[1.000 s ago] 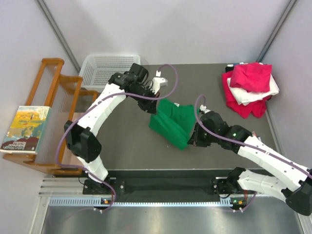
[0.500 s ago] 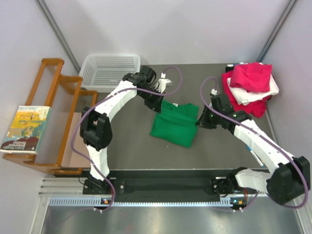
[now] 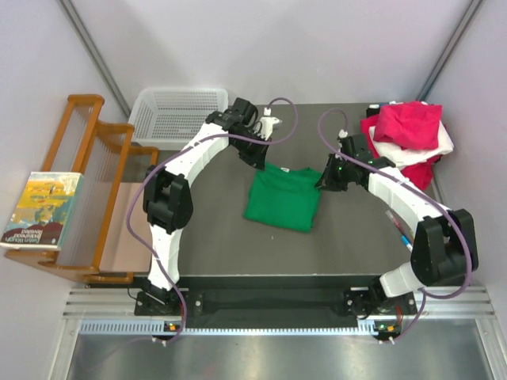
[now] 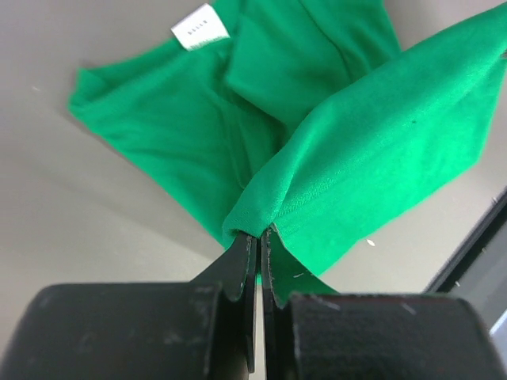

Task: Fold and stack the t-shirts
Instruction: Fold the tshirt

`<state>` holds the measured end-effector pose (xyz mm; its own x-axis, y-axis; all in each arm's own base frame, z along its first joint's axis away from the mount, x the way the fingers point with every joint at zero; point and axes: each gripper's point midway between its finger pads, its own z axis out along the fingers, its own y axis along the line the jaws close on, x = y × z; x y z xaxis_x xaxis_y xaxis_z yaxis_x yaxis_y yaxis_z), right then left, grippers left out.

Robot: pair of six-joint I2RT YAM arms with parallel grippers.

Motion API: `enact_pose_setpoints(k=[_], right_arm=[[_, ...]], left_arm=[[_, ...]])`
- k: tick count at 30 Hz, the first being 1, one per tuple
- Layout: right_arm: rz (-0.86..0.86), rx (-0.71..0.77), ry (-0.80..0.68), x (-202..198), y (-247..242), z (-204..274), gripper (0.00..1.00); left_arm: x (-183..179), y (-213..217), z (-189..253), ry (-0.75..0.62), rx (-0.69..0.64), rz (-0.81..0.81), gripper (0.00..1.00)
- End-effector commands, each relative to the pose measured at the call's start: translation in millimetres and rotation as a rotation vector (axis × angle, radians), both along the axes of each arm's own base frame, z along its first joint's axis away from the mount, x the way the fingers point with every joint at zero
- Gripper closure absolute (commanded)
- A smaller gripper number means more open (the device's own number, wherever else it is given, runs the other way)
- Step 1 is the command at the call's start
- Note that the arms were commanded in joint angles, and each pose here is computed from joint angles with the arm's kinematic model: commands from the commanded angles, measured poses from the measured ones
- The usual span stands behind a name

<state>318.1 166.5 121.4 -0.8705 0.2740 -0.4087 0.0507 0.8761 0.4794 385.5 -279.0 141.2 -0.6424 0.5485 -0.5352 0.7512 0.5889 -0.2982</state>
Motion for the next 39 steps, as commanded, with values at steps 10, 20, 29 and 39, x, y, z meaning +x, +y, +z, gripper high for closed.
enact_pose_setpoints(k=[10,20,29,39], right_arm=[[-0.034,0.077,-0.048,71,-11,-8,1.0],[-0.055,0.067,-0.005,100,-16,-40,1.0],[-0.076,0.05,-0.012,123,-26,-42,1.0],[-0.076,0.065,0.033,135,-31,-56,0.24]], left_arm=[[60,0,-41,-0.012,0.028,0.073,1.0],[95,5,-53,-0.049,0.034,0.117,1.0],[101,12,-57,-0.055,0.024,0.142,1.0],[110,38,-53,-0.074,0.034,0.224,0.3]])
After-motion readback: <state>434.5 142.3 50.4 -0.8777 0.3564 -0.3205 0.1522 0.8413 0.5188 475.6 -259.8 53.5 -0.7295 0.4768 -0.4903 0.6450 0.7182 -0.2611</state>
